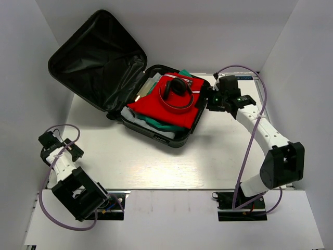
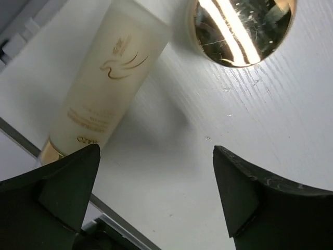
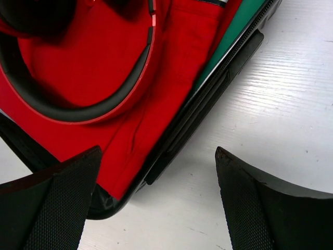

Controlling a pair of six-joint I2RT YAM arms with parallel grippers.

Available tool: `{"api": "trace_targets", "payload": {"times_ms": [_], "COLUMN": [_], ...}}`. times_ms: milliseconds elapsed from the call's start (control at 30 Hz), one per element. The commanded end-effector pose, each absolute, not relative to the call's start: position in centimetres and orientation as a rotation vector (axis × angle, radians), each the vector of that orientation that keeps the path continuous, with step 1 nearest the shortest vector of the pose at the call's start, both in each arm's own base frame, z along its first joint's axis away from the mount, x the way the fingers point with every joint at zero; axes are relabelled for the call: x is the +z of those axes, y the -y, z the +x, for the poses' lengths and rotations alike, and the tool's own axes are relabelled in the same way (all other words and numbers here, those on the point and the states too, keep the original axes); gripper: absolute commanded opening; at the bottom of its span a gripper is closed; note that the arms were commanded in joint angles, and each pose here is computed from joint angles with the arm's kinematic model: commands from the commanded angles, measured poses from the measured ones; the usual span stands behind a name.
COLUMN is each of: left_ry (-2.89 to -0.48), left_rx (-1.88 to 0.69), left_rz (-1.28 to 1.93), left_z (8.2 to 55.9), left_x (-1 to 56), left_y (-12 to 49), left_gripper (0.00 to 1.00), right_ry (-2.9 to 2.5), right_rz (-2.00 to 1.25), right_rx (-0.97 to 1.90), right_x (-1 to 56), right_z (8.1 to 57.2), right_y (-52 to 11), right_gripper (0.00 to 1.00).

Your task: Pack the luggage

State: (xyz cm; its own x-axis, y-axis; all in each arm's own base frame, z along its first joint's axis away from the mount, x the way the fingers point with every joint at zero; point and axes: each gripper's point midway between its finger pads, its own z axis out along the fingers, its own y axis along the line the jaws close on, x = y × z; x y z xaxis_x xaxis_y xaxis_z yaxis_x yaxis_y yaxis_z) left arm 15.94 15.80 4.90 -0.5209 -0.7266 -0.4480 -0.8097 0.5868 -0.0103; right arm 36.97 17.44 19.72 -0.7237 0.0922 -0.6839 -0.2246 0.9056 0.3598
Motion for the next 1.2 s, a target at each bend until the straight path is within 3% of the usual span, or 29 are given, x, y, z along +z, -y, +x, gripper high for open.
{"api": "trace_targets", "payload": {"times_ms": [0,67,267,533,667,900,1167], "left_ry": [-2.421,-2.468,-2.484,-2.564,-2.484,-2.469,-2.542], "left_rx": [0.269,0.158,0.18,0.279,0.585,0.693,0.489], "left_rz": [-0.945,-0.871,-0.645,-0.747,-0.822,-0.9,-0.944], "left_z": [17.8,18.2,18.9,16.2,14.6,13.6,15.0], "left_x": [7.3,7.6,9.7,6.2,6.2,4.7,2.6], "left_y": [-17.3,-15.9,-16.3,-17.8,-21.2,-22.4,-20.9], "left_gripper": [1.0,1.0,1.0,1.0,1.0,1.0,0.75], "right_ry": [-2.223,-2.23,-2.206,-2.173,-2.178,-2.183,-2.157], "right_rz": [-0.096,-0.095,-0.073,-0.053,-0.067,-0.082,-0.072], "right_rx": [0.606,0.599,0.629,0.573,0.596,0.572,0.561], "right_x": [22.6,22.5,22.4,23.0,23.2,23.3,23.4], "right_z": [38.7,39.1,40.3,41.7,42.2,42.5,43.0], "right_y": [-18.7,-18.7,-19.4,-18.8,-19.4,-19.2,-19.0], "right_gripper": [0.9,0.9,0.9,0.9,0.9,0.9,0.9]}}
